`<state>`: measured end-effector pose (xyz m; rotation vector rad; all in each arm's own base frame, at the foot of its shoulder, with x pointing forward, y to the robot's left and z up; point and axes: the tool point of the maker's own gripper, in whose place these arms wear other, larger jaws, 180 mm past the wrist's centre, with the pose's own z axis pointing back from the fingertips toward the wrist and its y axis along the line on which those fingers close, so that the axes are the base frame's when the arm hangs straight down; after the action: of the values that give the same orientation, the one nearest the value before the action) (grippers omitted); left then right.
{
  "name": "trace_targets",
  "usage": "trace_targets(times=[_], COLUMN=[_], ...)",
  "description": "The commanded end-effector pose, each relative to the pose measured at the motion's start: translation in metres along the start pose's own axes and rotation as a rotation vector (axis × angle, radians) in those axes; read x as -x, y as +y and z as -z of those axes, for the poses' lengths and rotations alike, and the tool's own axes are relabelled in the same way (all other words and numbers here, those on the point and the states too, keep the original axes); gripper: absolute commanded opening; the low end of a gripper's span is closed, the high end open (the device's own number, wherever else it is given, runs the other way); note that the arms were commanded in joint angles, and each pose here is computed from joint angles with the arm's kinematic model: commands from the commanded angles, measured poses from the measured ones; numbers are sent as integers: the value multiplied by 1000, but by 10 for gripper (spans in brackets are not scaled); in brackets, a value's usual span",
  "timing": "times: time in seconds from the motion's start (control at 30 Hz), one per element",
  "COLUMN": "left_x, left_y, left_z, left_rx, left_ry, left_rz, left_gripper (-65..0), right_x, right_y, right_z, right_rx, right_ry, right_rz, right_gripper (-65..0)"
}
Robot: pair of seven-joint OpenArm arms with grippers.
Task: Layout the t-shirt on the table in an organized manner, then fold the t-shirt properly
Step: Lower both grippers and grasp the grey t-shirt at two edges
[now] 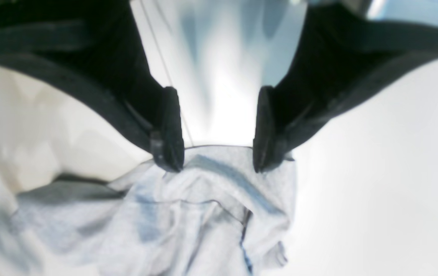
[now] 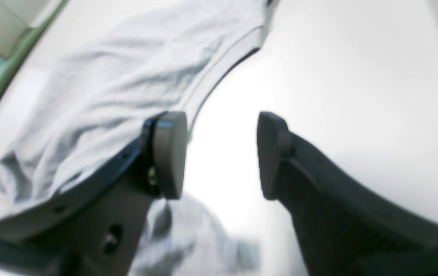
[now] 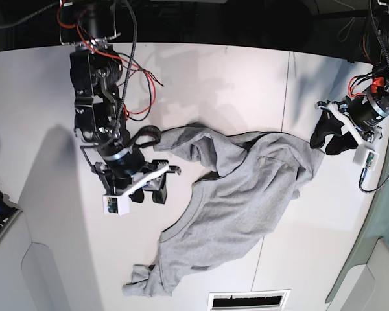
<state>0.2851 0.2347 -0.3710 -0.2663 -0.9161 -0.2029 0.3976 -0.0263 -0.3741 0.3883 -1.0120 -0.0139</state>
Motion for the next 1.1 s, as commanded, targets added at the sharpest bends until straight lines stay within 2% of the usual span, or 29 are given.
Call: trace_targets(times=[0.0, 0.2, 0.4, 0.77, 0.9, 1.07], left_x=[-15, -19, -15, -16, -16, -14], left_y=[8, 41, 51, 50, 48, 42], left_z=[3, 28, 33, 32, 33, 37], left_rx=[-7, -60, -75, -70, -65, -56], left_ry=[-48, -39, -28, -35, -37, -41], left_rz=[5, -55, -84, -95, -102, -115], left_gripper=[-323, -323, -323, -323, -323, -323], right_x=[-20, -1, 33, 39, 44, 52], right_y=[6, 28, 31, 42, 56, 57], right_z=[11, 62, 77, 76, 74, 73], right_rx=[-15, -45, -51, -112, -197, -212], right_ry=[-40, 104, 205, 212, 223, 244], right_rz=[0, 30, 52, 76, 55, 4], right_gripper=[-359, -359, -359, -359, -359, -359])
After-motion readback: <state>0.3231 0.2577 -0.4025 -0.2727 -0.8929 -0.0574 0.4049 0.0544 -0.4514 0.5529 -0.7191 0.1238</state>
